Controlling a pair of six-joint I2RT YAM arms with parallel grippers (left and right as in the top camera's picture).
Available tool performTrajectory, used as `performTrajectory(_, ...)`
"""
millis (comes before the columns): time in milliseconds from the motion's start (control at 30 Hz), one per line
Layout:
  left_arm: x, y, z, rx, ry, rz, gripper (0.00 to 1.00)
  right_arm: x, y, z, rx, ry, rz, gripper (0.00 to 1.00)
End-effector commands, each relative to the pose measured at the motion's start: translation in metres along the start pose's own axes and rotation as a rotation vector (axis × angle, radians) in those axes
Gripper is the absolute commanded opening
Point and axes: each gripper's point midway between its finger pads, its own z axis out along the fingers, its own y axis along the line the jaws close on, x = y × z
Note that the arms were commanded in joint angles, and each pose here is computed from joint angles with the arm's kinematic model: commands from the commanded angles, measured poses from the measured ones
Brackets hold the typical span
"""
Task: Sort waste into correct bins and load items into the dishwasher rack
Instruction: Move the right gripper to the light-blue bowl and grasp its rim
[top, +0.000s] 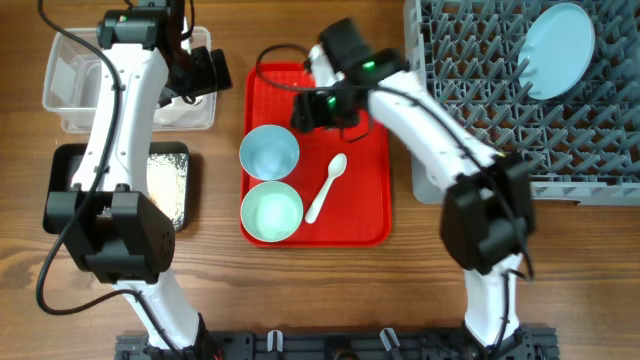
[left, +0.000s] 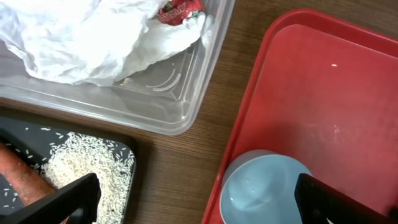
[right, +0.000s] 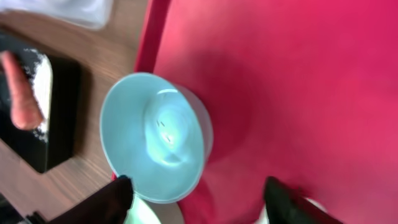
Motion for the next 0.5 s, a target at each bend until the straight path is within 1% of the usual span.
performTrajectory(0, -0.005, 0.006, -0.013, -0.009, -0.036, -0.021, 1.00, 0.008, -0.007, 0.029, 0.059, 0.035, 0.081, 0.61)
performTrajectory(133, -0.005, 0.006, -0.013, -0.009, -0.035, -0.021, 1.00, 0.015, -0.011, 0.048, 0.086, 0.060, 0.098, 0.54)
performTrajectory(167, -0.005, 0.006, -0.013, -0.009, -0.035, -0.021, 1.00, 0.017, -0.013, 0.053, 0.091, 0.069, 0.116, 0.51)
performTrajectory(233, -0.005, 0.006, -0.013, -0.009, -0.035, -0.021, 1.00, 0.021, -0.016, 0.062, 0.097, 0.085, 0.127, 0.40)
performTrajectory(300, -0.005, 0.006, -0.013, -0.009, -0.035, -0.021, 1.00, 0.024, -0.019, 0.069, 0.102, 0.097, 0.147, 0.34)
performTrajectory(400, -0.005, 0.006, -0.013, -0.009, -0.035, -0.021, 1.00, 0.026, -0.022, 0.076, 0.107, 0.106, 0.157, 0.31)
performTrajectory(467, -0.004, 0.006, -0.013, -0.009, -0.034, -0.021, 1.00, 0.025, -0.023, 0.077, 0.108, 0.104, 0.175, 0.22)
